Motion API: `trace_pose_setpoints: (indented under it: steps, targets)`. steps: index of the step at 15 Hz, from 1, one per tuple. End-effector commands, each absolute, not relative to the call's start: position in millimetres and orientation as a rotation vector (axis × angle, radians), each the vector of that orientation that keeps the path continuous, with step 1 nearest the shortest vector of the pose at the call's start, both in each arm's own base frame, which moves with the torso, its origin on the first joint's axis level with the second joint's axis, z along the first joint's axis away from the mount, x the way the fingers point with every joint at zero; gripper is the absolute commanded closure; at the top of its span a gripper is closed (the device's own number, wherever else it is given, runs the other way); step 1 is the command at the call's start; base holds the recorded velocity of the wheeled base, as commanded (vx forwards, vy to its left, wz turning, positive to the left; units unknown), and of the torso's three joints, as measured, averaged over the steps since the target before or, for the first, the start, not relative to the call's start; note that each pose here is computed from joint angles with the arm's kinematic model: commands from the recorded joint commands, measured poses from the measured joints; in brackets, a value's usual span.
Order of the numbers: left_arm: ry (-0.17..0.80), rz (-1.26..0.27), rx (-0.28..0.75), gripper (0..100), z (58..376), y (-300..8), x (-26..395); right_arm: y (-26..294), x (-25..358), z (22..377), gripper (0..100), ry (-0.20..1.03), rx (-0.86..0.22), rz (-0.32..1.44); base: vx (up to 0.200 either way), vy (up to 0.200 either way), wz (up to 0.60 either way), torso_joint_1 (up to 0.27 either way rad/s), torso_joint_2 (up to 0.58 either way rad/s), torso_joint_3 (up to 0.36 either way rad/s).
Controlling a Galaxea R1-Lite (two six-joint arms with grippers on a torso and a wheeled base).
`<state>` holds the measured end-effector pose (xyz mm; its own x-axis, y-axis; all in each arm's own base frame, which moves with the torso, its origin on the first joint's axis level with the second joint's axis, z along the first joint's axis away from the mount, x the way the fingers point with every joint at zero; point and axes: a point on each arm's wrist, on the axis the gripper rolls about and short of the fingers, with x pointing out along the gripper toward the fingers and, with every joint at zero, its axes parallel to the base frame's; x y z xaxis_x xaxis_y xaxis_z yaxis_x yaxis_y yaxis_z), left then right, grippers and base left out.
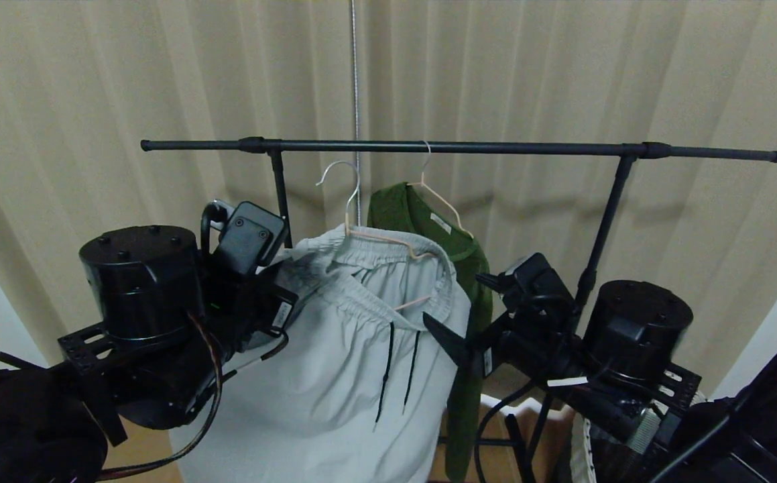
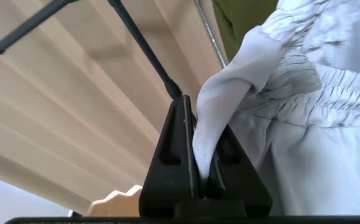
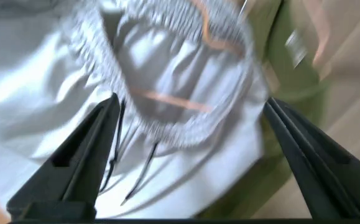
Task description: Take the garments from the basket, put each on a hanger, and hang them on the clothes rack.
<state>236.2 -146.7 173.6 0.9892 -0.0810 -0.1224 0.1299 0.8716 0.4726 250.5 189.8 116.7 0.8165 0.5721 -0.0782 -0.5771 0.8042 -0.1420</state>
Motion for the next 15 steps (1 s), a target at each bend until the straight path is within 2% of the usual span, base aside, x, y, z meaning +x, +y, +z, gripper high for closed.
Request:
trace_pose_setpoints:
  steps: [1, 3, 7, 11, 15]
  targets:
    - [0.103, -0.123, 0.497, 100, 172, -149, 234, 192, 258, 126, 0, -0.02, -0.179, 0.606, 0.0, 0.0, 0.0, 0.0, 0.0, 0.0]
    - [0.091, -0.147, 0.484, 100, 174, -152, 227, 193, 274, 136, 0, -0.076, -0.198, 0.598, 0.0, 0.0, 0.0, 0.0, 0.0, 0.0]
    - [0.055, -0.234, 0.474, 100, 181, -151, 213, 193, 313, 156, 0, -0.123, -0.309, 0.543, 0.0, 0.0, 0.0, 0.0, 0.0, 0.0]
    - [0.052, -0.297, 0.475, 100, 178, -155, 205, 190, 328, 148, 0, -0.112, -0.399, 0.518, 0.0, 0.0, 0.0, 0.0, 0.0, 0.0]
    - [0.033, -0.37, 0.469, 100, 179, -154, 202, 191, 332, 142, 0, -0.103, -0.424, 0.519, 0.0, 0.0, 0.0, 0.0, 0.0, 0.0]
